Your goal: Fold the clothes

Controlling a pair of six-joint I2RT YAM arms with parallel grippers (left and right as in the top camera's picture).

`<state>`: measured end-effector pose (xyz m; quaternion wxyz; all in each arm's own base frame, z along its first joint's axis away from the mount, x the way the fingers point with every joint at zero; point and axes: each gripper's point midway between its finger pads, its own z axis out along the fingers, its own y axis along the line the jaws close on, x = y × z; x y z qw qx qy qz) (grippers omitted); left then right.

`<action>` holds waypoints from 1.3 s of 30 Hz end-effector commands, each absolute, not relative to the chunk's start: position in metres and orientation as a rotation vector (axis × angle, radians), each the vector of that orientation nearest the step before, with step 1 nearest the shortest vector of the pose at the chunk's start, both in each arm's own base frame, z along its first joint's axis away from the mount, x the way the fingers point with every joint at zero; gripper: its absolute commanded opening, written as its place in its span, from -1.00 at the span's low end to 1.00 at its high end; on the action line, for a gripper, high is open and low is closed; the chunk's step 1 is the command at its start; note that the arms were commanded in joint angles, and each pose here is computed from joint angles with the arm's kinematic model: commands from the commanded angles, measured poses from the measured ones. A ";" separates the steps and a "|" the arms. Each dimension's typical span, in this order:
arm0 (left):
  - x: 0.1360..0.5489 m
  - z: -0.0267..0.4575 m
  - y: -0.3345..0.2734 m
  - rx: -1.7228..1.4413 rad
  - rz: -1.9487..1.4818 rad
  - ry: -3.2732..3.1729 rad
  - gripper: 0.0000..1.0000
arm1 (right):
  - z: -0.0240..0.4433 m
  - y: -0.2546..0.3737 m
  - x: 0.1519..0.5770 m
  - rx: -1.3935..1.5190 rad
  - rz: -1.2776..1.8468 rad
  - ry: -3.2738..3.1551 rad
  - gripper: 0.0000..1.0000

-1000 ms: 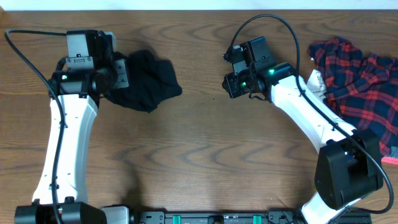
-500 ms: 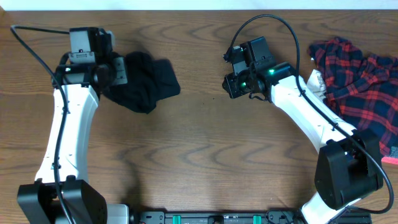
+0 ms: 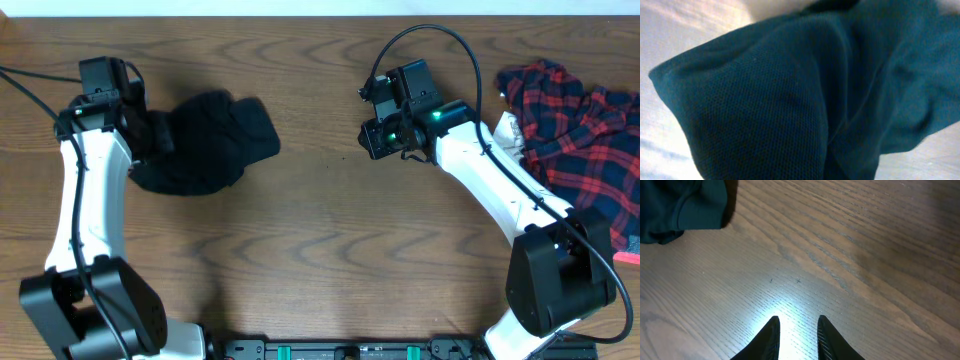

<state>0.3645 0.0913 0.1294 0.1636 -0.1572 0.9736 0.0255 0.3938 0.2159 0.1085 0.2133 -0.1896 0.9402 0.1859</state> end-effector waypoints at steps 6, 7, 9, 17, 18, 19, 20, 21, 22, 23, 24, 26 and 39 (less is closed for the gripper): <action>0.342 0.100 0.116 -0.570 0.200 2.885 -0.88 | 0.116 0.212 0.395 -0.500 0.511 2.609 -0.53; 0.340 0.101 0.125 -0.584 0.262 2.880 -0.88 | 0.115 0.212 0.394 -0.500 0.510 2.612 -0.53; 0.335 0.103 0.138 -0.632 0.354 2.864 -0.88 | 0.115 0.212 0.394 -0.500 0.509 2.614 -0.52; 0.327 0.105 0.162 -0.754 0.418 2.824 -0.88 | 0.115 0.210 0.394 -0.502 0.498 2.614 -0.52; 0.326 0.105 0.166 -0.769 0.424 2.818 -0.88 | 0.115 0.210 0.394 -0.502 0.498 2.614 -0.52; 0.325 0.105 0.168 -0.778 0.425 2.816 -0.87 | 0.115 0.210 0.394 -0.502 0.499 2.615 -0.52; 0.324 0.105 0.170 -0.789 0.426 2.814 -0.87 | 0.115 0.211 0.394 -0.502 0.499 2.614 -0.52; 0.323 0.105 0.172 -0.807 0.426 2.810 -0.74 | 0.115 0.211 0.394 -0.502 0.499 2.614 -0.52; 0.322 0.105 0.174 -0.828 0.425 2.804 -0.72 | 0.115 0.211 0.394 -0.502 0.499 2.614 -0.52; 0.321 0.105 0.175 -0.853 0.423 2.795 -0.71 | 0.114 0.210 0.394 -0.502 0.499 2.616 -0.52; 0.320 0.105 0.176 -0.878 0.421 2.786 -0.72 | 0.114 0.210 0.394 -0.502 0.498 2.618 -0.52; 0.320 0.105 0.177 -0.899 0.419 2.777 -0.75 | 0.113 0.210 0.393 -0.503 0.498 2.623 -0.51; 0.326 0.105 0.174 -0.902 0.375 2.762 -0.88 | 0.112 0.209 0.390 -0.508 0.495 2.632 -0.51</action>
